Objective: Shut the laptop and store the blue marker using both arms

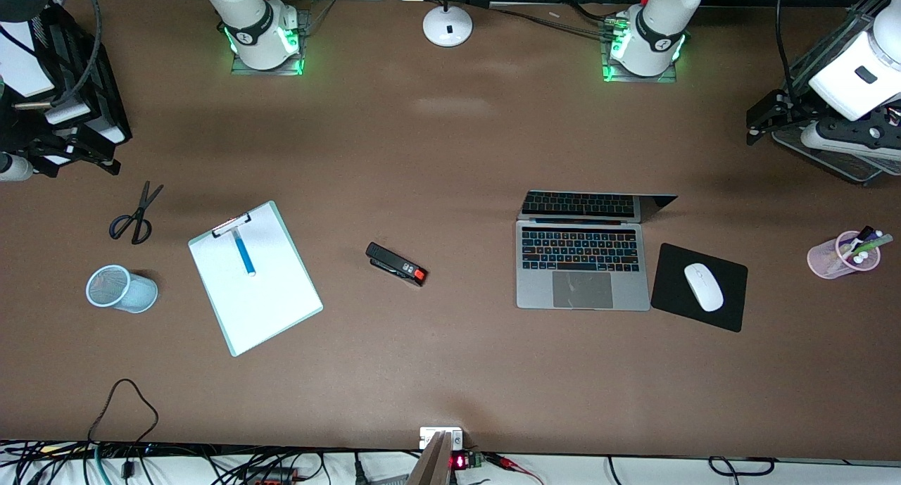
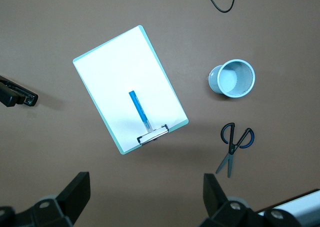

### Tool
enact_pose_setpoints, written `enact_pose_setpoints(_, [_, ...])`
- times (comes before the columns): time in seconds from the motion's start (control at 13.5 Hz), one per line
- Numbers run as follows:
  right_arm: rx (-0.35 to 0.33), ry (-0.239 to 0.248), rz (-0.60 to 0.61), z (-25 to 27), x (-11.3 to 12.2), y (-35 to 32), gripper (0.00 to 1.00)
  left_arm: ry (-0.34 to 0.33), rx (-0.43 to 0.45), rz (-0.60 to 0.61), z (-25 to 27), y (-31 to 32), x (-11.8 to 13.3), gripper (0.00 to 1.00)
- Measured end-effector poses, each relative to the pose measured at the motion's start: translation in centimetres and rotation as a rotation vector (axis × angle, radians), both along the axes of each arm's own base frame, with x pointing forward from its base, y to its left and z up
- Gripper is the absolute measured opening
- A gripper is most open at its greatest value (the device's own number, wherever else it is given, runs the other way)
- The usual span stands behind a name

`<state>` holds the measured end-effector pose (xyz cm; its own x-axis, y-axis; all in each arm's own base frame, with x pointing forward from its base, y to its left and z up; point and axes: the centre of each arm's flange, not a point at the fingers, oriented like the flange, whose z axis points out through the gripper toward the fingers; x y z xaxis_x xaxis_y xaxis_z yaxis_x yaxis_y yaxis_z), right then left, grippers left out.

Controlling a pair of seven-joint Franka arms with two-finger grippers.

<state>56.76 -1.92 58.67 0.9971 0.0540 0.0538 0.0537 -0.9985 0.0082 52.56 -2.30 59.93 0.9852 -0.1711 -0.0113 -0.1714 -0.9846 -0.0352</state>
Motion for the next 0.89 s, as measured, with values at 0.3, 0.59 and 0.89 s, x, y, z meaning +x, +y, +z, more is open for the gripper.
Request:
enact_pose_setpoints(0.3, [0.0, 0.0, 0.0, 0.0, 0.0, 0.0, 1.0, 0.008, -0.003, 0.0, -0.7, 0.0, 1.0, 1.0])
enact_pose_setpoints(0.59, [0.0, 0.006, 0.0, -0.3, 0.1, 0.0, 1.0, 0.013, -0.006, 0.0, -1.1, 0.1, 2.1, 1.0])
enact_pose_setpoints(0.89, [0.0, 0.018, 0.002, -1.2, 0.5, 0.1, 1.0, 0.028, -0.006, 0.0, -1.2, 0.1, 1.9, 1.0])
